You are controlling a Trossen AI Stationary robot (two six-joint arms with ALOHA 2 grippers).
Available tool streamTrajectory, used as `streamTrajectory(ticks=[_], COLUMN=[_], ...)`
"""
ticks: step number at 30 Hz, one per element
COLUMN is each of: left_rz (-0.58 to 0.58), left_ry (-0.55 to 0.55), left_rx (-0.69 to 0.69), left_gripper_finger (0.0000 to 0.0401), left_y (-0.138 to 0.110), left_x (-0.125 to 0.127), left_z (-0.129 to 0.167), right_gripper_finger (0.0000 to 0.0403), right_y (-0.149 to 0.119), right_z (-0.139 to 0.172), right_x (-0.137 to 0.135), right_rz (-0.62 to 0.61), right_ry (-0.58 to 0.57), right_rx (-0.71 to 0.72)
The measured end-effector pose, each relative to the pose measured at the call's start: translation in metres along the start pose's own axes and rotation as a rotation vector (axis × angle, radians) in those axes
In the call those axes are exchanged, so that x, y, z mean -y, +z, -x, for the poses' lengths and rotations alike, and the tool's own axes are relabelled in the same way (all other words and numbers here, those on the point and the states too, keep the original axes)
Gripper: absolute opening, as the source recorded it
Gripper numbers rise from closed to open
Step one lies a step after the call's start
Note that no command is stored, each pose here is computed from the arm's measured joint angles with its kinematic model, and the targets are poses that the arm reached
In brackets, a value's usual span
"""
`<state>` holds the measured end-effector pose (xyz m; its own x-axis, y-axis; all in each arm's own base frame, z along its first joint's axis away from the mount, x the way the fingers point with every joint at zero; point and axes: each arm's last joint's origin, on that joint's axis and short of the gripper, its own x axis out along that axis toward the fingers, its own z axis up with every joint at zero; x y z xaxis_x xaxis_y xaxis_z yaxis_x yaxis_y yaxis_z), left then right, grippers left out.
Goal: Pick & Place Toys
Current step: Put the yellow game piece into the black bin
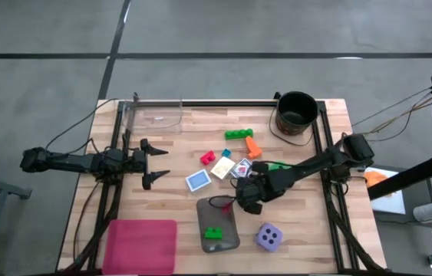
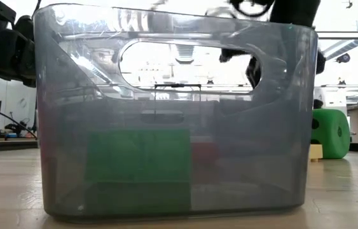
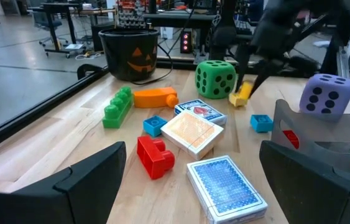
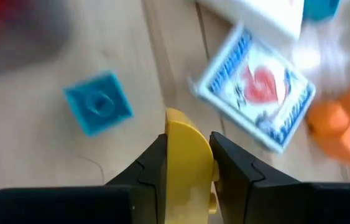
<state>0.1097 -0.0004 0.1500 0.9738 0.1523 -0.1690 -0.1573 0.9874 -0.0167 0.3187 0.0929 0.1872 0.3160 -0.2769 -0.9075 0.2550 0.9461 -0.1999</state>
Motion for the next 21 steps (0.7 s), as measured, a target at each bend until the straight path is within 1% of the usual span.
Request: streamTrajectory(ticks=[4, 8, 11, 14, 18, 21], left_rz=[0.0, 0.001, 0.0, 0.0, 0.0, 0.0], left_ry=[0.001, 0.004, 0.004, 0.004, 0.004, 0.004], left_rx=[0.001, 0.003, 0.001, 0.0, 0.0, -0.001], left_gripper_finger=[0.0369, 0.0369, 0.0369, 0.0369, 0.0369, 0.0369], left_y=[0.0, 0.0, 0.0, 0.0, 0.0, 0.0], left_x=[0.0, 0.0, 0.0, 0.0, 0.0, 0.0], left_z=[0.0, 0.0, 0.0, 0.0, 0.0, 0.0], right_gripper_finger=[0.0088, 0.0088, 0.0088, 0.0088, 0.0088, 0.0088], right_y=[0.009, 0.02, 0.03, 0.036, 0.039, 0.039], right_z=[0.019, 0.035, 0.042, 0.04, 0.029, 0.015], right_x=[-0.002, -0.013, -0.021, -0.028, -0.037, -0.041], right_rz=[0.011, 0.074, 0.127, 0.174, 0.222, 0.242], right_ry=[0.055, 0.138, 0.237, 0.347, 0.436, 0.464], right_rx=[0.156, 0.33, 0.45, 0.547, 0.598, 0.571])
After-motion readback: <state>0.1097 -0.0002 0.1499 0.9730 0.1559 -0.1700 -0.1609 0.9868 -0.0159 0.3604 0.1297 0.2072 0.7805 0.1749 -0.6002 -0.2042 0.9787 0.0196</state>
